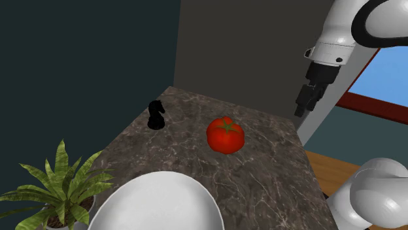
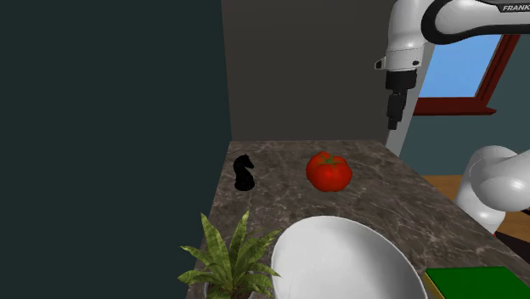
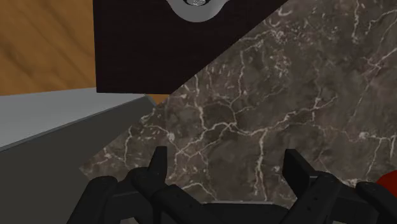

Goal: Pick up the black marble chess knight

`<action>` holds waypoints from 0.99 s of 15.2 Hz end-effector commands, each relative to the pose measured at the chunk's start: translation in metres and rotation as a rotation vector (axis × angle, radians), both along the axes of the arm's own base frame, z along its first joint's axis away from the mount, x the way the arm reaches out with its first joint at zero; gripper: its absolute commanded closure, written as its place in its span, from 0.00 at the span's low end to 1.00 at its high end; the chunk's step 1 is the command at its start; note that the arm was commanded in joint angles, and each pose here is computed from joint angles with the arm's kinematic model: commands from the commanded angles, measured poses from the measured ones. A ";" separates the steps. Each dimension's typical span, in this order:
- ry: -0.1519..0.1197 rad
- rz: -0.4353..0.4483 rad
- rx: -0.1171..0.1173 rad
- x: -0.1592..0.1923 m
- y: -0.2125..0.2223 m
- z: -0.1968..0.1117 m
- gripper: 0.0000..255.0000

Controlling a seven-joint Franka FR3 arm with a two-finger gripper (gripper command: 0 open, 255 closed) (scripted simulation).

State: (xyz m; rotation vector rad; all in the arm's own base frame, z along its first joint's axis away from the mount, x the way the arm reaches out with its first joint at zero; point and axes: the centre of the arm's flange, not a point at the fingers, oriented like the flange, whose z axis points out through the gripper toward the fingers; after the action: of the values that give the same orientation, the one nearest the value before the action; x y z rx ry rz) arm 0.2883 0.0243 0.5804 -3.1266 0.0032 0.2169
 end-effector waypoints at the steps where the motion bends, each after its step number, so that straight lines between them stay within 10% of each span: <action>1: 0.000 0.000 0.000 0.000 0.000 0.000 0.00; 15: -0.066 0.247 0.018 0.126 0.124 -0.018 0.00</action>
State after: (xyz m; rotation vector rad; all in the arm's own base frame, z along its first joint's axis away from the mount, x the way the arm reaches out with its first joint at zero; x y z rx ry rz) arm 0.4056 0.1400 0.5654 -3.1117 -0.3548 0.1211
